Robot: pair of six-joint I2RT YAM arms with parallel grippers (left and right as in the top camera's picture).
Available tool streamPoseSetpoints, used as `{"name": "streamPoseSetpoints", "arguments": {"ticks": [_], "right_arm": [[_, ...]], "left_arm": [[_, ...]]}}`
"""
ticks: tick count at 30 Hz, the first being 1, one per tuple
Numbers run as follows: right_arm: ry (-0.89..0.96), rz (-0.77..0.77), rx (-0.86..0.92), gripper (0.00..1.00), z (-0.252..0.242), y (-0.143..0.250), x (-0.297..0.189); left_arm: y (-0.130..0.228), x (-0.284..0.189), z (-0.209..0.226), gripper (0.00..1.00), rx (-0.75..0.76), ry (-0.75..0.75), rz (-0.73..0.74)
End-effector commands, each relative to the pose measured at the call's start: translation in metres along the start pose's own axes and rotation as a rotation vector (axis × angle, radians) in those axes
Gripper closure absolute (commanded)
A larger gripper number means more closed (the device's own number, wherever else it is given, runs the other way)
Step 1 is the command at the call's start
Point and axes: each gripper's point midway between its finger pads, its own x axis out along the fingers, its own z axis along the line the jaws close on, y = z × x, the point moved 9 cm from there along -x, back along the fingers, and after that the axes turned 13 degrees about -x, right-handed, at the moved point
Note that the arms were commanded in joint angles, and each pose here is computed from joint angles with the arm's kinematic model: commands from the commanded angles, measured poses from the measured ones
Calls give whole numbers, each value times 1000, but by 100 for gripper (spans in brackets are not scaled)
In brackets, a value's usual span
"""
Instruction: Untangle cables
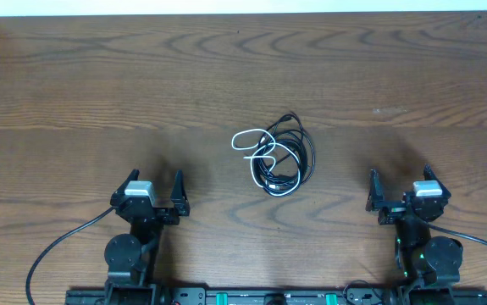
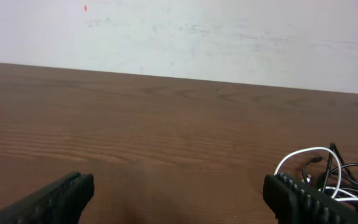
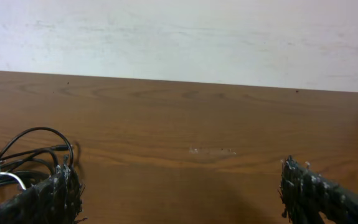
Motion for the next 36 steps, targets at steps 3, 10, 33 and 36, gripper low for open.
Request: {"name": "streamPoseSetpoints", "arguments": {"ticks": [3, 10, 33, 36], "right_arm": [[-5, 4, 6, 1, 1, 1, 0], [-5, 5, 6, 1, 1, 1, 0], [-5, 5, 6, 1, 1, 1, 0], [-5, 4, 6, 1, 1, 1, 0]], "left_arm": [[-54, -2, -27, 6, -182, 53, 101], [-49, 10, -25, 6, -188, 33, 146], [-53, 10, -26, 6, -185, 48, 123], [-58, 9, -30, 6, -185, 75, 118]]}}
